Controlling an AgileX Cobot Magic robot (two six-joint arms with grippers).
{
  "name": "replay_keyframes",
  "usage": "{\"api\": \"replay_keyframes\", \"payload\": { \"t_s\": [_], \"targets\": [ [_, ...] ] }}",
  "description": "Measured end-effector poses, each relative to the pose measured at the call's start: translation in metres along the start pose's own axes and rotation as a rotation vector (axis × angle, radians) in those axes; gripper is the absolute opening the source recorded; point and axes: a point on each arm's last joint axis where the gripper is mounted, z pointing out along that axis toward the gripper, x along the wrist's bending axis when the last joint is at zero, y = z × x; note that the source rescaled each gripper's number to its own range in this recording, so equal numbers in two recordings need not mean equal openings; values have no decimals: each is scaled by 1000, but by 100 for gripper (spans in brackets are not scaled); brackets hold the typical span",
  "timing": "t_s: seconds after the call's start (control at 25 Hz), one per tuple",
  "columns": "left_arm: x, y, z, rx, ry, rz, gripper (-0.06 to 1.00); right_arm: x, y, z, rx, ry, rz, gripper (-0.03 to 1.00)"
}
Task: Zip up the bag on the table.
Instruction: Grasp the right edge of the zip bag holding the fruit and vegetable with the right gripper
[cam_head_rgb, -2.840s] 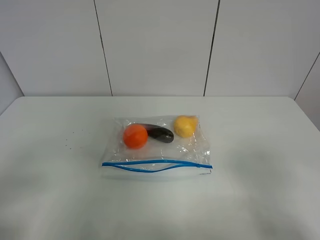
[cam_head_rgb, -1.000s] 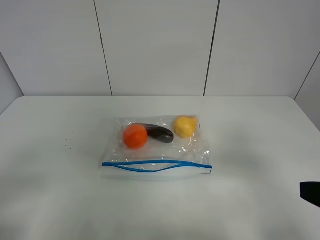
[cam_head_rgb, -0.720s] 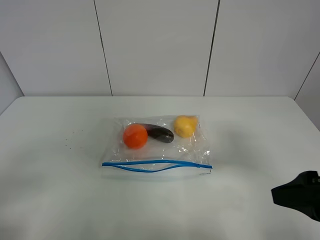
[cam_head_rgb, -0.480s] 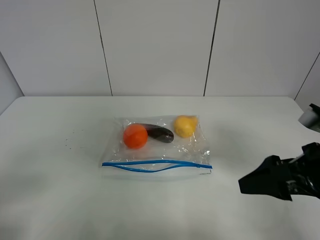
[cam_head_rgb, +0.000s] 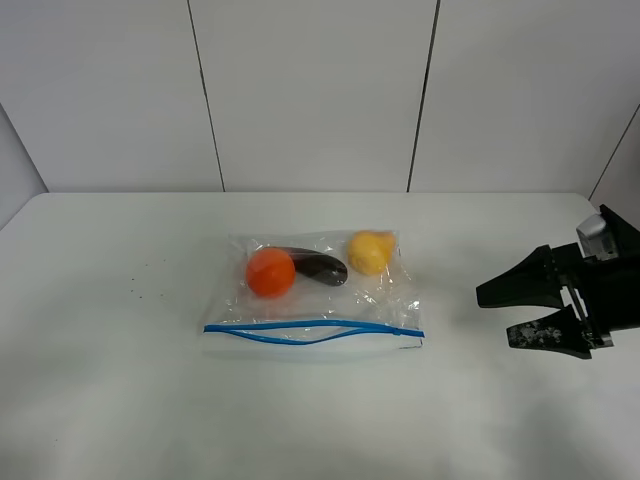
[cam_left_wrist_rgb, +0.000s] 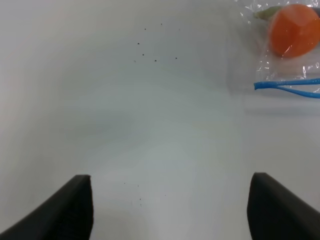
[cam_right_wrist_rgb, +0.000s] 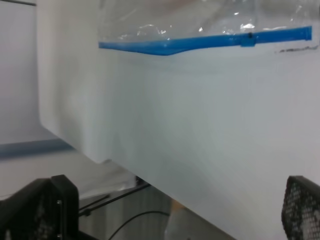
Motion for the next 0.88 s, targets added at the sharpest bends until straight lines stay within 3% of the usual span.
{"api": "replay_keyframes", "payload": {
  "t_s": [0.16,0.48,0.68,0.88],
  "targets": [
    [0,0,0,0,0,0,71,-14,15,5,19,14,1,100],
    [0,0,0,0,0,0,71,-9,29,0,-13,18,-45,100],
    [0,0,0,-1,0,0,71,-27,36,2,-57,-121,-47,100],
    [0,0,0,-1,0,0,71,-50,43,16,-25,-102,-5,100]
  ]
}}
